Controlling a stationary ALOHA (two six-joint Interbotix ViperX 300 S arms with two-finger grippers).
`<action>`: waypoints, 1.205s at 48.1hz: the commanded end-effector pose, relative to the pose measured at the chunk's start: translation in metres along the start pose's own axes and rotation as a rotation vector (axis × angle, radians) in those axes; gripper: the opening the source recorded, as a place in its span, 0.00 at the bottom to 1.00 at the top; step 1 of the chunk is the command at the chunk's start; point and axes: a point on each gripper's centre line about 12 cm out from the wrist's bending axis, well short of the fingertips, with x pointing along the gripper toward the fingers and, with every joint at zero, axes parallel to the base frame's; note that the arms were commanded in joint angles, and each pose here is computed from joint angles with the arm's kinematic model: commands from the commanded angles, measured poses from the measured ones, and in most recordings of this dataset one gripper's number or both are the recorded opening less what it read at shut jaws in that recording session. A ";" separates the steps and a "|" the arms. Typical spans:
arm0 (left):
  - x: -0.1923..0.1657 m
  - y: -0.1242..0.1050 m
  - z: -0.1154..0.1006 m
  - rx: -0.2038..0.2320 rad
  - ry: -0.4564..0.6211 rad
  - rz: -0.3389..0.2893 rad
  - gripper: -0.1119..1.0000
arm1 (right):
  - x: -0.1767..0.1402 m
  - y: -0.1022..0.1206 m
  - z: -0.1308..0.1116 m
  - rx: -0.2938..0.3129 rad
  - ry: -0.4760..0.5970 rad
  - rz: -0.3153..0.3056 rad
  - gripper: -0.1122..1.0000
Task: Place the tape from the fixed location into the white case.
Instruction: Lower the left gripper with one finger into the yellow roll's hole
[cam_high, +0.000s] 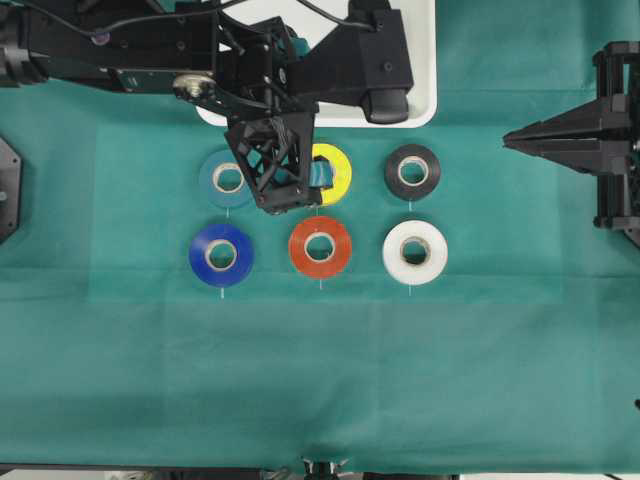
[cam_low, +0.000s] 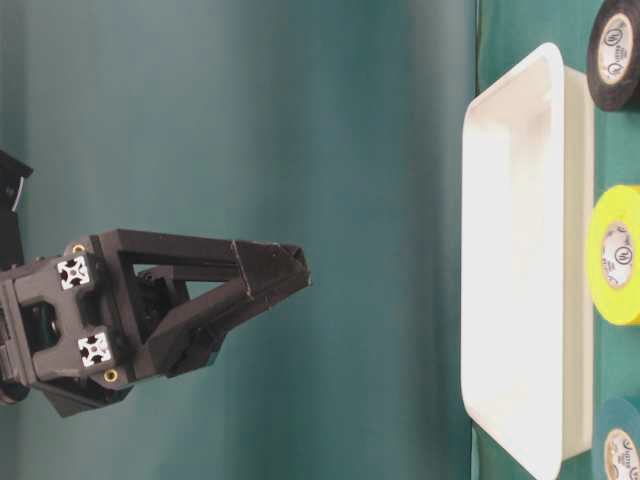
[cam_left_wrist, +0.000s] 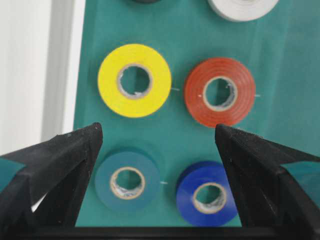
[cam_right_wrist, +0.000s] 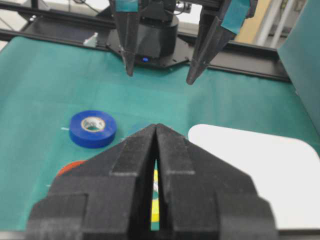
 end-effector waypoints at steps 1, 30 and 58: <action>-0.015 -0.001 0.007 0.002 -0.046 -0.004 0.99 | 0.002 0.000 0.013 0.002 -0.034 -0.002 0.10; -0.016 -0.003 0.021 -0.205 -0.111 -0.026 0.99 | 0.003 0.000 0.011 0.002 -0.026 -0.002 0.10; -0.009 -0.005 0.028 -0.322 -0.080 -0.028 0.99 | 0.004 0.000 0.009 -0.003 -0.012 -0.001 0.10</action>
